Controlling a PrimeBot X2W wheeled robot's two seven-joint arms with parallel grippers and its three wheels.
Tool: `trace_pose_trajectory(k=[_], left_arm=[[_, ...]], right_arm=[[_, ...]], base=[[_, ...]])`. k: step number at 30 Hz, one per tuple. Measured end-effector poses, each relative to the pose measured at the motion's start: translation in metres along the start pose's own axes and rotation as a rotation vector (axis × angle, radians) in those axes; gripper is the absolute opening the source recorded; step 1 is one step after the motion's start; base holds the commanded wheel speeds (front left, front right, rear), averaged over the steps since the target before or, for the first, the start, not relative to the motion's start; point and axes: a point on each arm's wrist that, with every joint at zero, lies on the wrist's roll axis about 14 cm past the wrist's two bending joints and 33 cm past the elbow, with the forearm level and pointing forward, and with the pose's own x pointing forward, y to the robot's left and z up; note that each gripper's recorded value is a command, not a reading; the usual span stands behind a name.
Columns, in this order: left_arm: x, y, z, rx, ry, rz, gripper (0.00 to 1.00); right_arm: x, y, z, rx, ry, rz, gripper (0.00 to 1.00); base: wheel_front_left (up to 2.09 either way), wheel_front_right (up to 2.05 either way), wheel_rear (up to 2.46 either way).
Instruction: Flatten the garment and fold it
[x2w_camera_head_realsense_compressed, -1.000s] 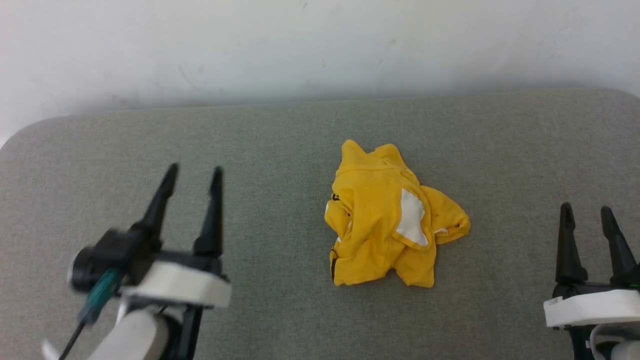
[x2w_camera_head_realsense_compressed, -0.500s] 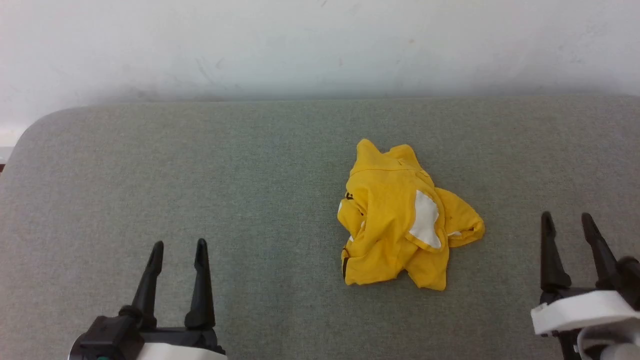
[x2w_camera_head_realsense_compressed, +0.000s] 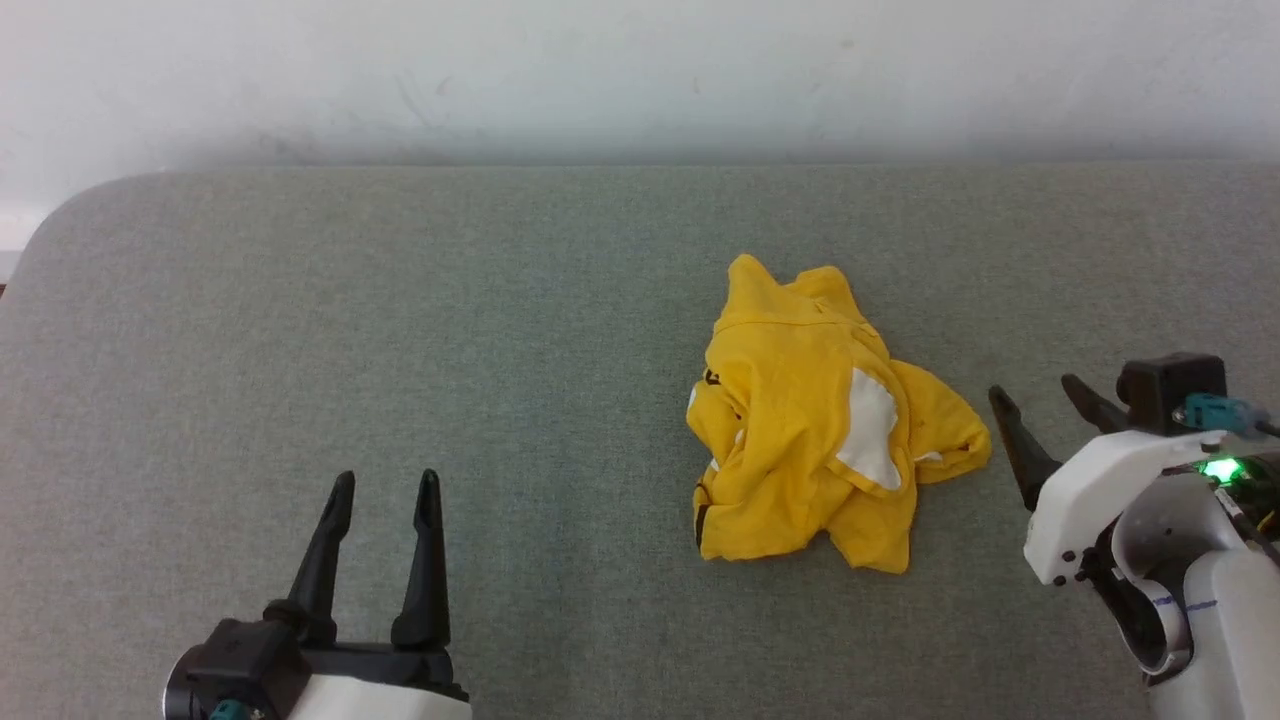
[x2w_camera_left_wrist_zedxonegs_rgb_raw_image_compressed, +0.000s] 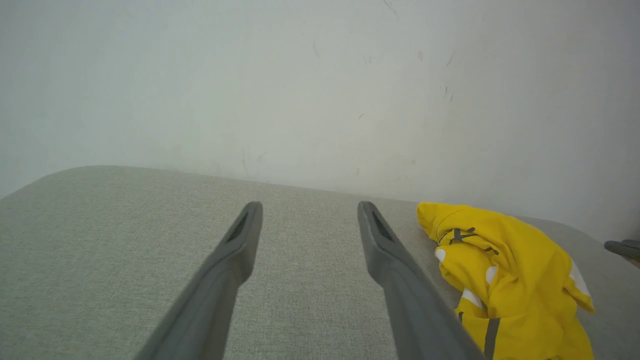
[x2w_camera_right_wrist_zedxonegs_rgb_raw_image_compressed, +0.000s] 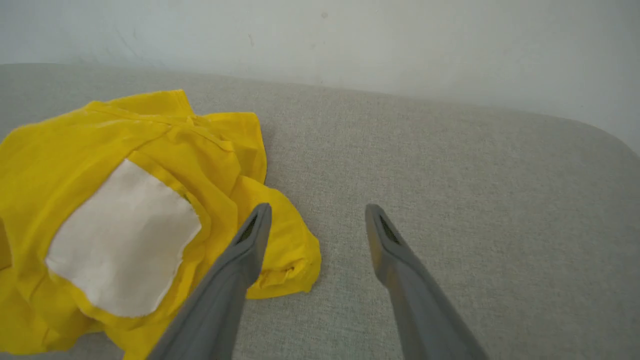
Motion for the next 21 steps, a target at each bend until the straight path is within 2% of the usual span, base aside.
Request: trace_pose_trajectory(k=[7,13,14,15,16,17,18,21], left_arm=[[-0.002,0.005,-0.009,-0.001,0.025,0.009,1.00],[-0.005,0.015,-0.016,0.014,0.046,0.031,1.00],[-0.005,0.016,-0.017,0.016,0.051,0.031,1.00],[-0.006,0.017,-0.019,0.017,0.055,0.037,1.00],[-0.006,0.018,-0.019,0.017,0.058,0.040,1.00],[-0.006,0.019,-0.020,0.017,0.059,0.044,1.00],[-0.006,0.021,-0.021,0.019,0.061,0.048,1.00],[-0.005,0.023,-0.022,0.020,0.063,0.057,1.00]], right_arm=[[0.017,0.011,-0.043,-0.049,0.217,0.063,1.00],[0.029,0.023,-0.077,-0.063,0.338,0.101,1.00],[0.031,0.025,-0.080,-0.065,0.351,0.105,0.82],[0.034,0.025,-0.082,-0.063,0.357,0.105,0.41],[0.037,0.025,-0.082,-0.062,0.361,0.106,0.41],[0.040,0.028,-0.081,-0.068,0.362,0.113,0.04],[0.042,0.028,-0.081,-0.070,0.358,0.116,0.00],[0.045,0.029,-0.075,-0.066,0.325,0.115,0.00]], base=[[0.00,0.00,0.00],[0.00,0.00,0.00],[0.00,0.00,0.00],[0.00,0.00,0.00],[0.00,0.00,0.00],[0.00,0.00,0.00],[0.00,0.00,0.00],[0.00,0.00,0.00]])
